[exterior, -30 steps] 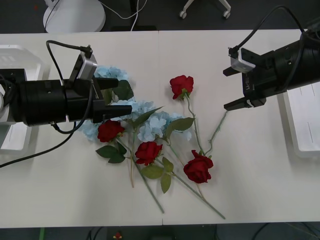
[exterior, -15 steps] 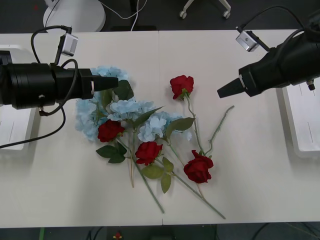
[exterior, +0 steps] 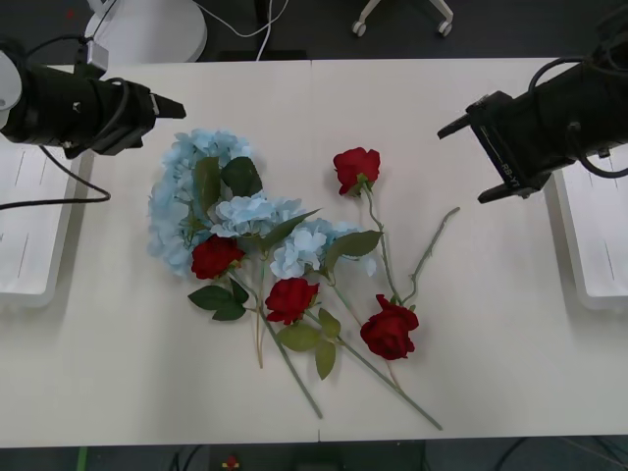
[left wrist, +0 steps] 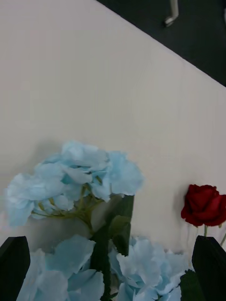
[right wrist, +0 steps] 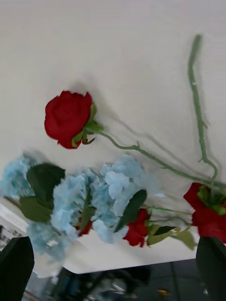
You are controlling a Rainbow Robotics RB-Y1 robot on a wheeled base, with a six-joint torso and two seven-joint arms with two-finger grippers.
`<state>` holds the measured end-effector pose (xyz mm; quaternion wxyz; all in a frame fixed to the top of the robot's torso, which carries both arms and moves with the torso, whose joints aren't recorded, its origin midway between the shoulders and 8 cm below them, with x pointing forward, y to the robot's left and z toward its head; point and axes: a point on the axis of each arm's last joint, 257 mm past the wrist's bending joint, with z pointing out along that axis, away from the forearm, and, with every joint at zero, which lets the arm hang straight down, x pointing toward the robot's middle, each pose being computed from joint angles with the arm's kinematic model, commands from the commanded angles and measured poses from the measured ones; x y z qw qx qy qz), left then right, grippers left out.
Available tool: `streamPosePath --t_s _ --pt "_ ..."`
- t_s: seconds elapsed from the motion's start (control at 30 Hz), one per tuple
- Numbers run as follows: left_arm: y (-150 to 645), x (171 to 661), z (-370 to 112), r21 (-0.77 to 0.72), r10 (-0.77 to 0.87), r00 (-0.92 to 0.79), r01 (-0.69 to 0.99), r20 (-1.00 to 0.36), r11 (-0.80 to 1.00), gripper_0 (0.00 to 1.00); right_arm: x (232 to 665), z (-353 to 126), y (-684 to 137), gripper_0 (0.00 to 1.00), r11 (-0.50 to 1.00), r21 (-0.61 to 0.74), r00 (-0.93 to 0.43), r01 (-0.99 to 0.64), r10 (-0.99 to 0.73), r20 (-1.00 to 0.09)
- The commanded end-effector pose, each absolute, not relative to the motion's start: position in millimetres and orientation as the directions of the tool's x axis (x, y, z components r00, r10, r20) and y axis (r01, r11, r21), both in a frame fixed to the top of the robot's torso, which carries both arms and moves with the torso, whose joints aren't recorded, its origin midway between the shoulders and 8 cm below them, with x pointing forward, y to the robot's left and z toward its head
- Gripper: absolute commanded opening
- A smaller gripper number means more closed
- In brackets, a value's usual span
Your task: Put the red flowers into the right box and the blue flowers into the left box
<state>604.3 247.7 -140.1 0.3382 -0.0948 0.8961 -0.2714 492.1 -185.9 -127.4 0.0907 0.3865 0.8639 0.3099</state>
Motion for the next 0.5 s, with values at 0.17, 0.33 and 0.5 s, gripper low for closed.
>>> streamPosePath --t_s 0.17,0.33,0.5 --pt "246.5 618.5 -150.8 -0.599 -0.551 -0.723 -0.238 -0.416 0.764 1.00 497.7 -128.0 -174.6 1.00 0.131 0.505 -0.304 0.853 0.912 0.277" --pt "239.9 615.1 -175.3 -0.596 -0.646 -0.687 -0.377 -0.334 0.709 1.00 499.9 -148.1 -153.7 1.00 -0.111 0.410 -0.062 0.905 0.920 0.387" --pt "223.7 615.6 -184.2 -0.611 -0.669 -0.683 -0.404 -0.293 0.681 1.00 502.2 -174.8 -138.0 1.00 -0.344 0.318 0.185 0.883 0.880 0.437"
